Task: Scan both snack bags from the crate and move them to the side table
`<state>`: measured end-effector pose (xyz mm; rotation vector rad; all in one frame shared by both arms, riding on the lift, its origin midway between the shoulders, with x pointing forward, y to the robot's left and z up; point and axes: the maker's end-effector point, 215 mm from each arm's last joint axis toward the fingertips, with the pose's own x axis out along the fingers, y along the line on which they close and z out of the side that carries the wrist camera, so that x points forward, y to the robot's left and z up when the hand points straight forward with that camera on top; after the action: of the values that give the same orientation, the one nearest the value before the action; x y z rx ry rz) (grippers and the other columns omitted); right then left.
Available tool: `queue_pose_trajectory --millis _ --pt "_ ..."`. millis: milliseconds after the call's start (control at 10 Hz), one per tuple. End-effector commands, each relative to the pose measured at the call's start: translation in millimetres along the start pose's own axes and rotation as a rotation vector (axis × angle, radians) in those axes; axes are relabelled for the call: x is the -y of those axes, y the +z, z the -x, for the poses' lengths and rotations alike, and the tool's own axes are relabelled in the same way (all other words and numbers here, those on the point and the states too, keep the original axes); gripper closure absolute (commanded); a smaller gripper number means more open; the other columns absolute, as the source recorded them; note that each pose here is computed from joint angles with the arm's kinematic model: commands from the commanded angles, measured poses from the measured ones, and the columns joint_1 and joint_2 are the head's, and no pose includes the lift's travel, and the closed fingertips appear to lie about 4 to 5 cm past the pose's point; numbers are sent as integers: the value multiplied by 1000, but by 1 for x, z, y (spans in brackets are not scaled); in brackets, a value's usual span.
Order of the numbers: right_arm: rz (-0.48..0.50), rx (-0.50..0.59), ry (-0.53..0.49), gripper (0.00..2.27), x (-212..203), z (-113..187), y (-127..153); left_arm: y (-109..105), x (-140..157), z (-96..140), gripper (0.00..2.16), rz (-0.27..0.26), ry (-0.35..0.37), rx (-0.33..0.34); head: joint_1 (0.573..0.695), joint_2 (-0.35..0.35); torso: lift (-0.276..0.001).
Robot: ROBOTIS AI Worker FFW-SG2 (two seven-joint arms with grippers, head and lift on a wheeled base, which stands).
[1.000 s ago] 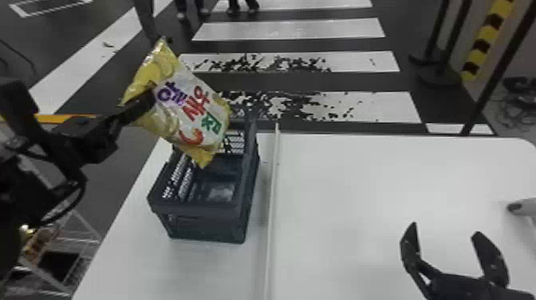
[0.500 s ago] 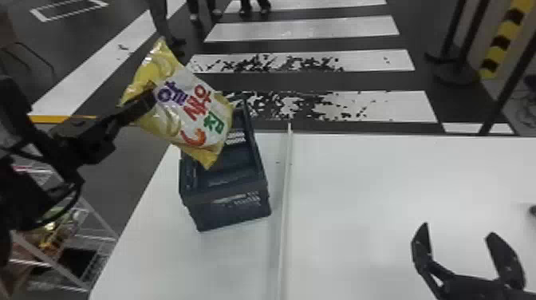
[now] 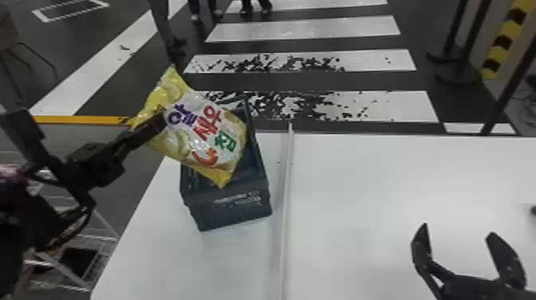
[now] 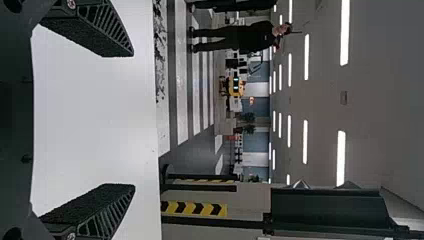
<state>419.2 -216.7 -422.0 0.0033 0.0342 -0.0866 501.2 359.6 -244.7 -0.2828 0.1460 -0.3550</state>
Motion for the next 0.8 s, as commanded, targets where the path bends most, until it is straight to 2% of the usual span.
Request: queue_pose_trajectory --millis 0,100,200,300,400,500,700 --pt "6 -8 5 49 -2 0 -1 -10 -9 10 2138 115 -4 30 695 169 -99" --pt "5 -13 9 49 -5 0 -2 -9 -11 19 2138 141 -7 45 695 178 -99" --pt "11 -18 12 49 -6 0 -4 5 -10 25 2138 139 -11 72 695 188 -99" --pt "12 -20 18 49 -10 0 -4 25 -10 31 2138 110 -8 95 695 199 -99" --pt "13 -21 23 49 -13 1 -5 41 -3 35 2138 107 -31 106 695 204 -99" --pt "13 -21 25 49 -15 1 -5 52 4 40 2138 129 -56 123 695 216 -99" --pt "16 -20 29 49 -18 2 -5 47 27 43 2138 188 -125 118 695 223 -99"
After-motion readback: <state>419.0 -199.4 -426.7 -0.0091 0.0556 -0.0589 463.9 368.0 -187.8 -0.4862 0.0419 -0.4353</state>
